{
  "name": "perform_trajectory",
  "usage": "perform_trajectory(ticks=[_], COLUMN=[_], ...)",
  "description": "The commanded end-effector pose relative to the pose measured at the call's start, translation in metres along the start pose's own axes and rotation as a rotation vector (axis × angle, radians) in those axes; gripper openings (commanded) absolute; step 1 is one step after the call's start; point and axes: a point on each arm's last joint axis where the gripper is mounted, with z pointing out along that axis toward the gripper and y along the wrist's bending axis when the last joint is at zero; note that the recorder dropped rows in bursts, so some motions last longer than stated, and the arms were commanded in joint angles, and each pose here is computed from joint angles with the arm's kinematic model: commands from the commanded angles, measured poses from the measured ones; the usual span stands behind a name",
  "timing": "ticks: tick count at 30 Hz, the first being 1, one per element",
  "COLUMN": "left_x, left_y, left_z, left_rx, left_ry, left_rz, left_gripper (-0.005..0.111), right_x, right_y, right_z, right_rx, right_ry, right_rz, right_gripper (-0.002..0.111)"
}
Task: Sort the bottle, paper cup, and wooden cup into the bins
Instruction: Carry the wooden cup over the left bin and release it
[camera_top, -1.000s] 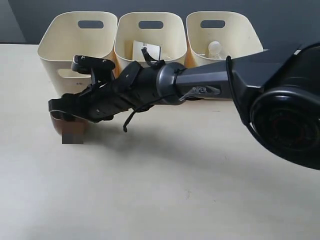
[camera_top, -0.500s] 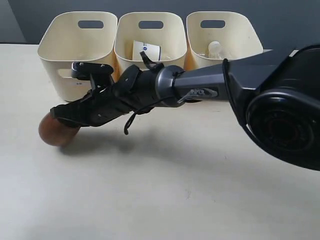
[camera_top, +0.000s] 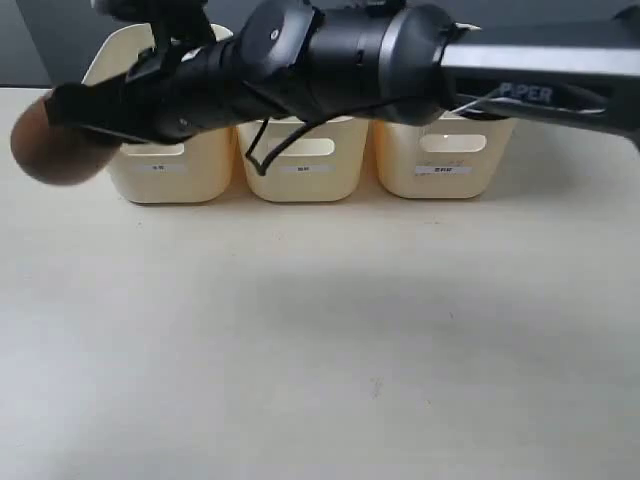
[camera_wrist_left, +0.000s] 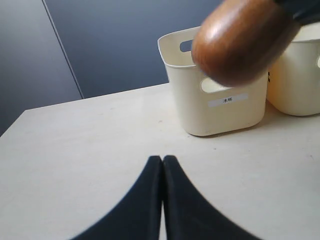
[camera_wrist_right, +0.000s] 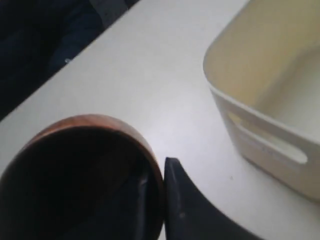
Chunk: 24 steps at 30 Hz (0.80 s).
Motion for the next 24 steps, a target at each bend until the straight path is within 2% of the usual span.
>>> perform_trajectory(ticks=[1,9,13,16,24], left_x=[0.000,0.000,0.000,0.000,0.000], left_y=[0.000,0.000,0.000,0.000,0.000], left_z=[0.000,0.000,0.000,0.000,0.000], left_rx=[0.003,0.003,0.003,0.003,0.003], left_ry=[-0.005,-0.005,-0.005,-0.005,-0.005], left_rz=[-0.003,-0.003,-0.003,-0.003,-0.003], left_gripper=[0.000,0.000,0.000,0.000,0.000], right_x=[-0.029,-0.048,-0.056,-0.054,-0.052], right_y=[0.003,-0.010,-0.034,-0.062,-0.072], right_z=[-0.021,-0.027,-0.034,-0.032,0.019], right_rx=[0.057,0.183,0.233,0.267,0.190], right_ry=[-0.179,-0.383,-0.411,-0.388,-0.303], right_rz=[-0.019,-0.041,-0.009,0.061,0.056], right_gripper=[-0.001,-0.001,-0.001,-0.001,-0.001])
